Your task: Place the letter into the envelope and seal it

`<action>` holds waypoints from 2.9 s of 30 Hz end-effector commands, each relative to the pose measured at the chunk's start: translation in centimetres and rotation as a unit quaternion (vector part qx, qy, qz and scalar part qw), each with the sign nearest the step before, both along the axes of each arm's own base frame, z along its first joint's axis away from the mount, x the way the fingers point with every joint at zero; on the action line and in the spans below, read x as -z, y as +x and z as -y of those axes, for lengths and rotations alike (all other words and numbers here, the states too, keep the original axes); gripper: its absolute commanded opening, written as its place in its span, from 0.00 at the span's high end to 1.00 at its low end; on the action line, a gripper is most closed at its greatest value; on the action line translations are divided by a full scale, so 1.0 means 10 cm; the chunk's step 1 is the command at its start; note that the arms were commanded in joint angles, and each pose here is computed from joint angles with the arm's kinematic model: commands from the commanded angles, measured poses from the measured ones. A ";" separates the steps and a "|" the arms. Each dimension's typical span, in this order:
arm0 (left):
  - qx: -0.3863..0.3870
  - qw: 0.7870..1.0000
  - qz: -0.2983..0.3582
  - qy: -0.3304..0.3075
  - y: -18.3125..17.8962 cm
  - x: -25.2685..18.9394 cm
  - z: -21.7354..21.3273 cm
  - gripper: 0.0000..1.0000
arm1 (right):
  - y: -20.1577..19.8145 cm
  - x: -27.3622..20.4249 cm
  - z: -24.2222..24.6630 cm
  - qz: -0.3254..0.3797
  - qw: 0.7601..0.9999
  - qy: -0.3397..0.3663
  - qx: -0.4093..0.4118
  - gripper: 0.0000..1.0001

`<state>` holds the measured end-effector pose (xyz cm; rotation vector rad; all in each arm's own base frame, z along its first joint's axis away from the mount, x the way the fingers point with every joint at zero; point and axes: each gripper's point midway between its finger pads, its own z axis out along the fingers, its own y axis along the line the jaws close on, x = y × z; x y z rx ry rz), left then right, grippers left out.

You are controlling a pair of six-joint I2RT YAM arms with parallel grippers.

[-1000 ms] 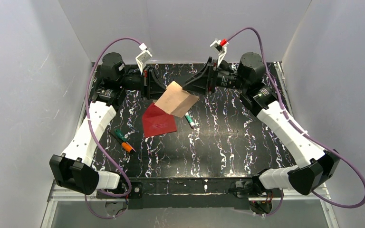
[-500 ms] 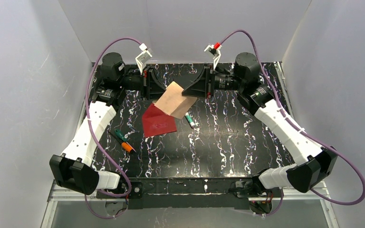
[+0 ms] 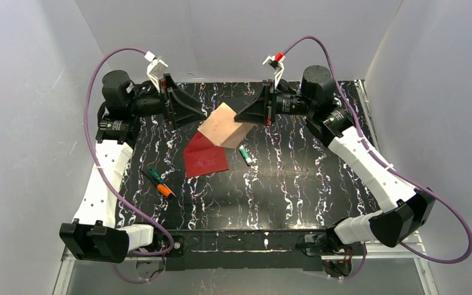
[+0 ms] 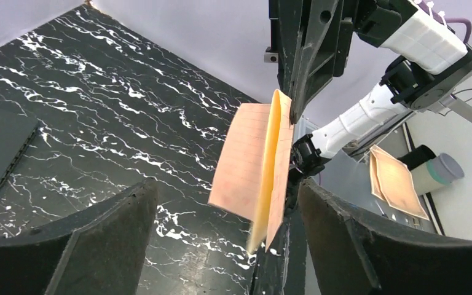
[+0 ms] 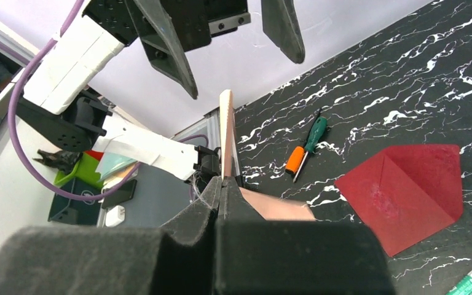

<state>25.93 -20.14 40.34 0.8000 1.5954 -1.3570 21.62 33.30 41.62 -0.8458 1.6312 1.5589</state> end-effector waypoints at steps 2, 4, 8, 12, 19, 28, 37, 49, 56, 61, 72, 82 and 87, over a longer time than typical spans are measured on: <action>0.018 0.999 0.040 -0.022 -0.15 -0.28 -0.03 0.12 | -0.09 -0.17 0.06 0.039 0.999 0.003 -0.009 0.99; 0.032 0.999 0.027 -0.024 -0.17 -0.26 0.01 0.08 | -0.08 -0.14 0.05 0.038 0.999 -0.002 -0.013 0.99; 0.079 0.997 0.011 -0.022 -0.30 -0.16 0.18 0.06 | -0.11 -0.16 0.01 0.040 0.999 0.002 -0.032 0.99; 0.070 0.997 -0.003 -0.022 -0.27 -0.06 0.28 0.05 | -0.16 -0.21 0.01 0.045 0.998 0.008 -0.050 0.99; 0.109 0.993 -0.051 -0.018 -0.35 0.10 0.40 0.11 | -0.22 -0.22 -0.01 0.043 0.997 0.010 -0.070 0.99; 0.149 0.988 -0.036 -0.017 -0.53 0.07 0.36 0.93 | -0.11 -0.26 -0.03 0.041 0.999 0.010 -0.035 0.99; -0.031 0.999 -0.027 0.009 0.05 0.10 0.33 1.00 | 0.58 -0.37 0.29 -0.007 0.968 0.034 0.248 0.16; -0.157 0.984 -0.065 -0.052 0.46 -0.13 0.27 1.00 | 0.76 -0.23 0.34 -0.135 0.931 0.128 0.315 0.12; -0.102 0.990 -0.080 -0.057 0.33 -0.18 0.35 1.00 | 0.75 -0.37 0.07 -0.163 0.939 0.172 0.250 0.11; -0.076 0.987 -0.107 -0.093 0.32 -0.24 0.42 1.00 | 0.72 -0.41 -0.07 -0.183 0.944 0.184 0.203 0.26; -0.053 0.985 -0.114 -0.118 0.32 -0.35 0.50 1.00 | 0.57 -0.62 -0.13 -0.164 0.950 0.227 0.139 0.43; -0.043 0.984 -0.124 -0.121 0.32 -0.34 0.53 1.00 | 0.50 -0.69 -0.16 -0.150 0.953 0.241 0.109 0.56; -0.043 0.983 -0.128 -0.120 0.32 -0.32 0.53 1.00 | 0.47 -0.75 -0.11 -0.137 0.951 0.256 0.110 0.74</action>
